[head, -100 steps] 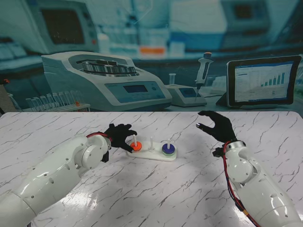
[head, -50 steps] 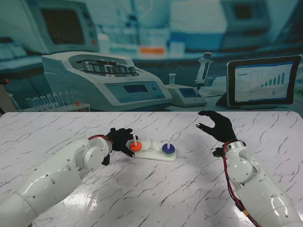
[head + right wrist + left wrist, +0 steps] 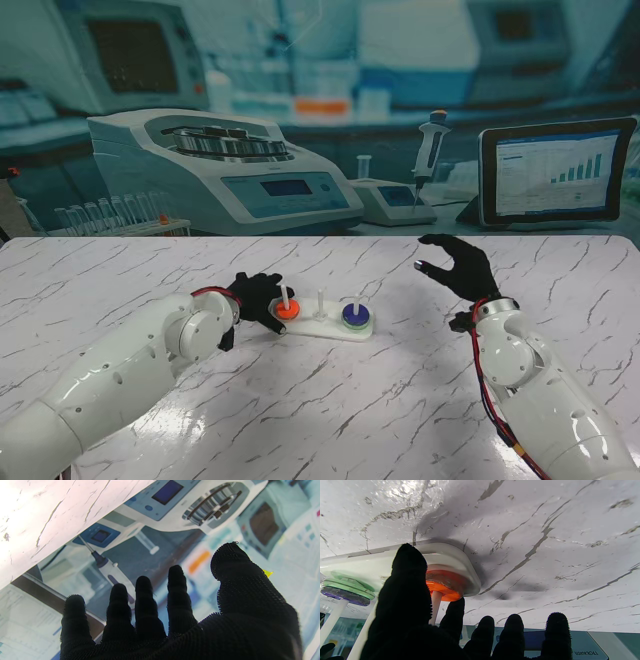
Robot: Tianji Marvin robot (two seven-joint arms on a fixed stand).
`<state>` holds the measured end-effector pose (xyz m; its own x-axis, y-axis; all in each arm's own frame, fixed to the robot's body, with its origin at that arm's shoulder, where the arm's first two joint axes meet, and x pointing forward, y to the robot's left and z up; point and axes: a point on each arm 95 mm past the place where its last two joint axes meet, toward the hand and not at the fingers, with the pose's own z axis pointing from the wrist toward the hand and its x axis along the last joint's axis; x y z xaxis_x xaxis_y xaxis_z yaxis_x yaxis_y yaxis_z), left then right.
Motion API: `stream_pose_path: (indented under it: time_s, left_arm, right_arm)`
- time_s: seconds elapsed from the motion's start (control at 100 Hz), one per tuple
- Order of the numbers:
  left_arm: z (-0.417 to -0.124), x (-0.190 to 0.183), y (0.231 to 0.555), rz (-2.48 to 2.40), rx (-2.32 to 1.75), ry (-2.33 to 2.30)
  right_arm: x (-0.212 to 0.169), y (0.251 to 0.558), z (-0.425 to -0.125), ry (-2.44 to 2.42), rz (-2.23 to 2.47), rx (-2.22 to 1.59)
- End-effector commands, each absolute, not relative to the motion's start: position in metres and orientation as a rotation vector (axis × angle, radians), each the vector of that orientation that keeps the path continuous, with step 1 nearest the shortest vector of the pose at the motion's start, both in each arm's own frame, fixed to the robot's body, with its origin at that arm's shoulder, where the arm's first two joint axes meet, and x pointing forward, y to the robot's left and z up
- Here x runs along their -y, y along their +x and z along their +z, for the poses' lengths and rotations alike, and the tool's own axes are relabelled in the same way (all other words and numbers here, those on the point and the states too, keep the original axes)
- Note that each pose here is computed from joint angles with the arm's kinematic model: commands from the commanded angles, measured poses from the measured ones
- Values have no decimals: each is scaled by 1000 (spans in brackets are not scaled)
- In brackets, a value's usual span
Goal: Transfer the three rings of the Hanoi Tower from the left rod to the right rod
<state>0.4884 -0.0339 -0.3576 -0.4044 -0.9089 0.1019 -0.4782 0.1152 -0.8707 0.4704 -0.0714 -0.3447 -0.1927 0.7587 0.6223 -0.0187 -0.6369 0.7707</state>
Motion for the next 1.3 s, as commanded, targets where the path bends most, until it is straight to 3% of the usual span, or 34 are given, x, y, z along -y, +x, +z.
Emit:
stream_pose_path:
  time_s: [0.0,1.29]
  left_arm:
    - [-360,41,487,-1251,-1963,-1336]
    - [-362,38,489,-1315,-1814,-1348]
  right_arm:
    - [67,468,-347,1542,1890,-869]
    - [65,468,-347,1547,1889,-876]
